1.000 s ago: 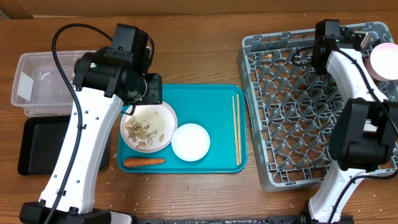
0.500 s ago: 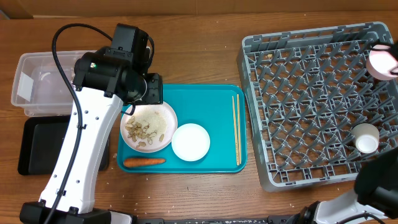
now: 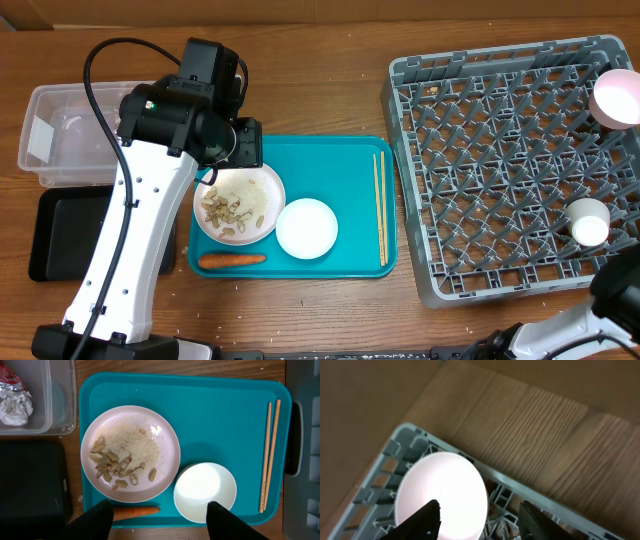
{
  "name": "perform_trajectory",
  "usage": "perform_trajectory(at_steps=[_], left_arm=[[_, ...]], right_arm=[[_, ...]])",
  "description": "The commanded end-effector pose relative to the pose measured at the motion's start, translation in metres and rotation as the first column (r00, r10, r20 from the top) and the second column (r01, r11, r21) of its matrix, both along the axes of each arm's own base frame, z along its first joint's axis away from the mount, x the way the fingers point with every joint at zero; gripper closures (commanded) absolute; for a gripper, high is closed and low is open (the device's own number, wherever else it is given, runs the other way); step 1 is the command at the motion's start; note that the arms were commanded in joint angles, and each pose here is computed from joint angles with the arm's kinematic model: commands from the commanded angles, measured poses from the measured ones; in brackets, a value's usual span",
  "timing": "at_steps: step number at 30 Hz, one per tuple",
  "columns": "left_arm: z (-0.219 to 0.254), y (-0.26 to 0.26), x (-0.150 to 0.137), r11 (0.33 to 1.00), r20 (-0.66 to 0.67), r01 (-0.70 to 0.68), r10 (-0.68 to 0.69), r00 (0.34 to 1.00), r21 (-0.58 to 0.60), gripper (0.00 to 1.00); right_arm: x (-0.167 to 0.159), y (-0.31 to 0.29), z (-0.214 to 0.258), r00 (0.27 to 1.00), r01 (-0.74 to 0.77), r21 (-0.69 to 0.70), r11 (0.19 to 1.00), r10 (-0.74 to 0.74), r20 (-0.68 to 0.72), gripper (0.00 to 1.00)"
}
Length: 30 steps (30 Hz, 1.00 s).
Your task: Sort waste into correct bins and load items into the dishwasher
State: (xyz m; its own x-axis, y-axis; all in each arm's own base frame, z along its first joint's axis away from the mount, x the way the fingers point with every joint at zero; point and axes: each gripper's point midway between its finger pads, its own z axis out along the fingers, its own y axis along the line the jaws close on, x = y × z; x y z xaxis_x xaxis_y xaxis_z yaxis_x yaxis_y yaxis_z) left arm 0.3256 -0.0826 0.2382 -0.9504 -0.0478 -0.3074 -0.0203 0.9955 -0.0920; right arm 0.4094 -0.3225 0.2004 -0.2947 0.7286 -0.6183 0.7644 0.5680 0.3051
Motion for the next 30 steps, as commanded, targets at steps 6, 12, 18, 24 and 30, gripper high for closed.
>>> perform_trajectory(at_steps=[6,12,18,24,30], left_arm=[[0.004,0.0,0.001,1.0,0.013,-0.009,0.009,1.0,-0.005,0.38],[0.004,0.0,0.001,1.0,0.013,-0.009,0.009,1.0,-0.005,0.38],[0.004,0.0,0.001,1.0,0.013,-0.009,0.009,1.0,-0.005,0.38],[0.004,0.0,0.0,1.0,0.013,-0.008,0.008,1.0,-0.004,0.38],[0.005,-0.001,0.002,1.0,0.02,-0.008,0.008,1.0,-0.006,0.38]], right_arm=[[0.009,-0.002,-0.056,0.997,-0.009,0.088,0.996,0.015,-0.072,0.47],[0.01,-0.002,-0.077,0.995,-0.008,0.116,0.993,0.02,-0.102,0.59],[0.011,-0.003,-0.067,0.997,-0.01,0.098,0.995,0.018,-0.08,0.96],[0.011,-0.004,0.003,1.0,-0.006,-0.016,1.0,0.006,0.018,0.96],[-0.032,-0.013,0.096,0.968,0.201,-0.408,0.891,-0.244,-0.057,0.96]])
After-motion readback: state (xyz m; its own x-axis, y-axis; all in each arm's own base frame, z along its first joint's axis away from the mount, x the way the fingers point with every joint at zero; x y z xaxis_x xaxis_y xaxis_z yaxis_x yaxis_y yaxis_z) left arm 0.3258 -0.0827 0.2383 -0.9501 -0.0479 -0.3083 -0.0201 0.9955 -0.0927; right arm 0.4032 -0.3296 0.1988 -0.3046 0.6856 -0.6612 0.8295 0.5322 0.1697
